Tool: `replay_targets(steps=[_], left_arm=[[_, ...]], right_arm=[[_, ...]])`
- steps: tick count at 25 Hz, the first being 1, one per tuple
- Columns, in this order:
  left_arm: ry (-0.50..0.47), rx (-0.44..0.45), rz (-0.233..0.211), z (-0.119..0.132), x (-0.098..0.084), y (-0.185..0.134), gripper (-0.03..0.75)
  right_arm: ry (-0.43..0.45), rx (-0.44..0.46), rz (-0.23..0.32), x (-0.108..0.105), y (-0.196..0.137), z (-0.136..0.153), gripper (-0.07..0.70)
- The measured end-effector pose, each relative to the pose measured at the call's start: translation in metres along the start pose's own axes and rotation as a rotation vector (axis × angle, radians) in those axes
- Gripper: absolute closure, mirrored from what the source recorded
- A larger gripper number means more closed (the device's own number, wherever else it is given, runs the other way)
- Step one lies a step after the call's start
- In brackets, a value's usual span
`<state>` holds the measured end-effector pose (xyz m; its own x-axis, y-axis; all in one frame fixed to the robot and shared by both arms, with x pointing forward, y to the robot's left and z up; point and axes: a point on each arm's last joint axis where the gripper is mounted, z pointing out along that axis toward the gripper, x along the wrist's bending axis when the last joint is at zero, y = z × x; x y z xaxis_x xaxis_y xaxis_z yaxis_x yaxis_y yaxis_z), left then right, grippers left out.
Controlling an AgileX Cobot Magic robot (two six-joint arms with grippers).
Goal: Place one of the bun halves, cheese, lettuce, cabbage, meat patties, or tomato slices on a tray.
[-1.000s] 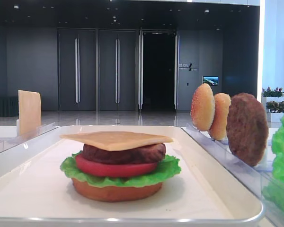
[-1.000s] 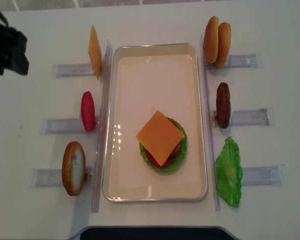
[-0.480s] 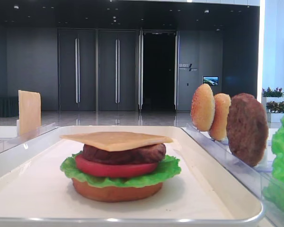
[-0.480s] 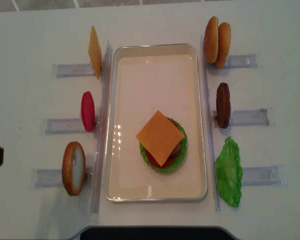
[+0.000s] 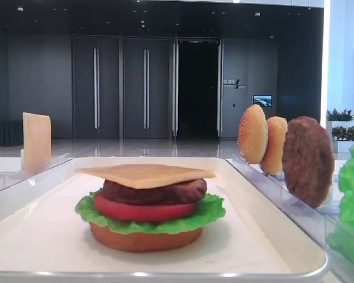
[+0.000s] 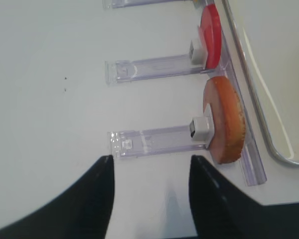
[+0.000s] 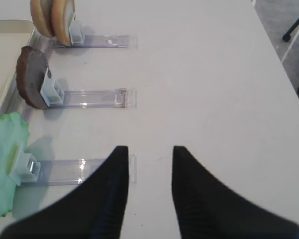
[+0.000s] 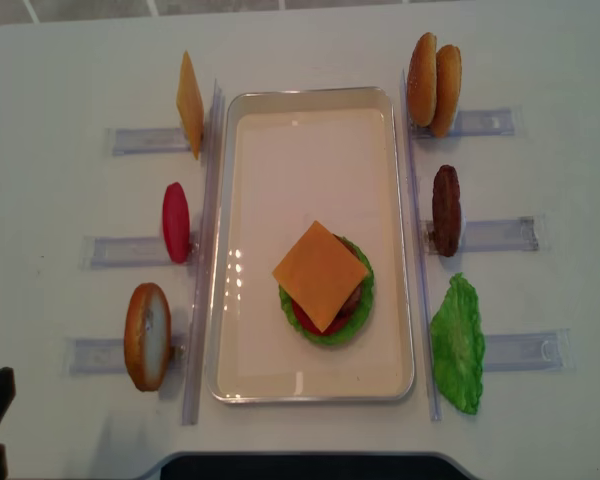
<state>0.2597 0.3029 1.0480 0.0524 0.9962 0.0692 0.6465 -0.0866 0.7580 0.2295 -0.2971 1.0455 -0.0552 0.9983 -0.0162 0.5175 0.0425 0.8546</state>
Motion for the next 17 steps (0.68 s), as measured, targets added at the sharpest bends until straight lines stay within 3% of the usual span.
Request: replay_targets(steps=[9,17], left_arm=[[0.002,-0.171,-0.008,-0.016,-0.002,-0.022,0.345],[0.002,-0.178,-0.008,-0.017,-0.002,-0.022,0.368]], right_arm=[[0.0,0.0,0.0,0.0,0.0,0.0,0.391],[0.0,0.0,0.0,0.0,0.0,0.0,0.391]])
